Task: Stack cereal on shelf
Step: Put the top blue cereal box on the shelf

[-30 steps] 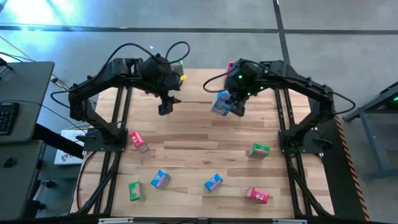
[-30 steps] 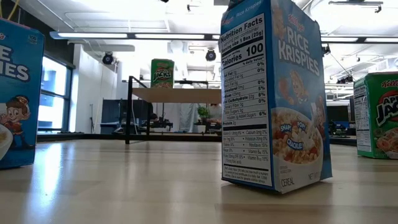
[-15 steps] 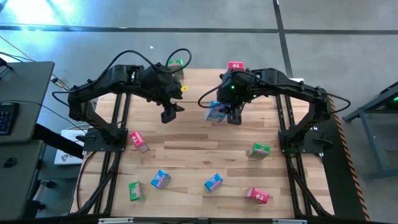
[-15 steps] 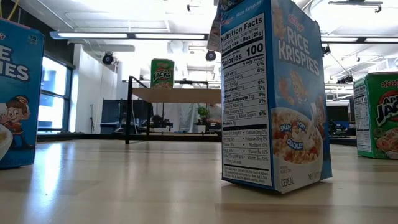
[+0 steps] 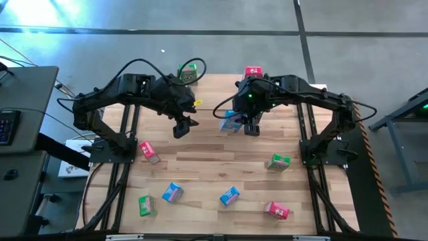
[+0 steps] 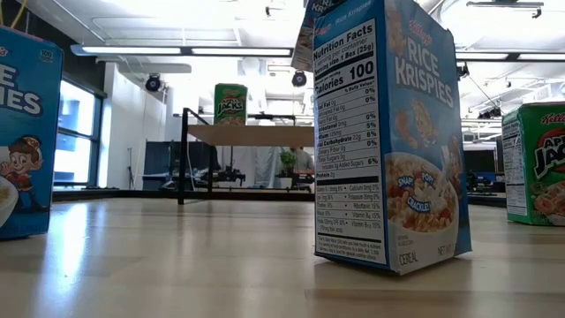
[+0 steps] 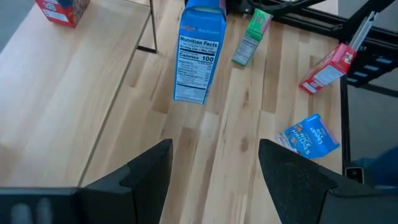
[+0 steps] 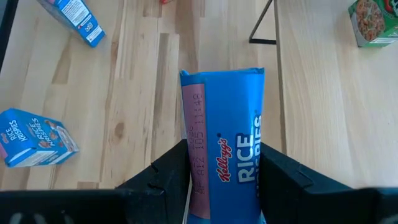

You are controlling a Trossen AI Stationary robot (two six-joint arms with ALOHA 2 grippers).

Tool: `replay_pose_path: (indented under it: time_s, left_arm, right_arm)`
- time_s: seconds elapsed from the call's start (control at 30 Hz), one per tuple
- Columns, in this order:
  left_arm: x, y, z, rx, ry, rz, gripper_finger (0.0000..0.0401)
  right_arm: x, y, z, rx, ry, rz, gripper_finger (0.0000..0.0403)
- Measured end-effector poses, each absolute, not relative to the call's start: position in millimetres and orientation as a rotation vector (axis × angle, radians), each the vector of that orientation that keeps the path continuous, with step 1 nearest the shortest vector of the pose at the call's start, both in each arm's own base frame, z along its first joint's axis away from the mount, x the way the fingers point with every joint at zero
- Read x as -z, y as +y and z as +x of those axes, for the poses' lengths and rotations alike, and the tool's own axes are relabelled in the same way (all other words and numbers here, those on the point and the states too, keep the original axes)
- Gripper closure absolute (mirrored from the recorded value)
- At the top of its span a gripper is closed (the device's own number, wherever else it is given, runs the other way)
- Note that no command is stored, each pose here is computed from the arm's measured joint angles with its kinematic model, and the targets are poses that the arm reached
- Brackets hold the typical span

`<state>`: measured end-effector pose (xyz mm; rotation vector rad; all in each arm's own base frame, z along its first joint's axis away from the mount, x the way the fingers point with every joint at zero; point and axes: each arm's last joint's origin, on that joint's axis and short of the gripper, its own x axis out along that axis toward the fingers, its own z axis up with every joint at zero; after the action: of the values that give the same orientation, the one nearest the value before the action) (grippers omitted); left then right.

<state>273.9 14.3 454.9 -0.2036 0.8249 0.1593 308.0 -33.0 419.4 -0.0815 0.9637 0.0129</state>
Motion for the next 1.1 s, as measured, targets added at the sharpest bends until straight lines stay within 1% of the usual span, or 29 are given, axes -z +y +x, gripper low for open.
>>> replay_pose_path:
  time_s: [0.17,0.3,0.43,0.7,0.83,1.1]
  left_arm:
    - [-449,16,281,-0.146,0.849,-0.216,0.0171]
    - [-440,18,292,-0.060,0.893,-0.247,0.0171]
    - [-426,19,308,0.040,0.947,-0.257,0.0171]
    - [-408,19,331,0.056,0.989,-0.241,0.0171]
    - [-405,15,337,0.082,0.979,-0.205,0.0171]
    - [-409,4,346,0.142,0.892,-0.133,0.0171]
  right_arm:
    - [-419,-25,309,-0.033,0.962,-0.087,0.0254]
    - [-420,-16,310,-0.052,0.952,-0.098,0.0254]
    - [-421,-8,312,-0.038,0.933,-0.054,0.0254]
    - [-421,9,312,-0.044,0.929,0.028,0.0254]
    - [-422,19,313,-0.048,0.917,0.065,0.0254]
    - [-420,35,312,0.000,0.922,0.121,0.0254]
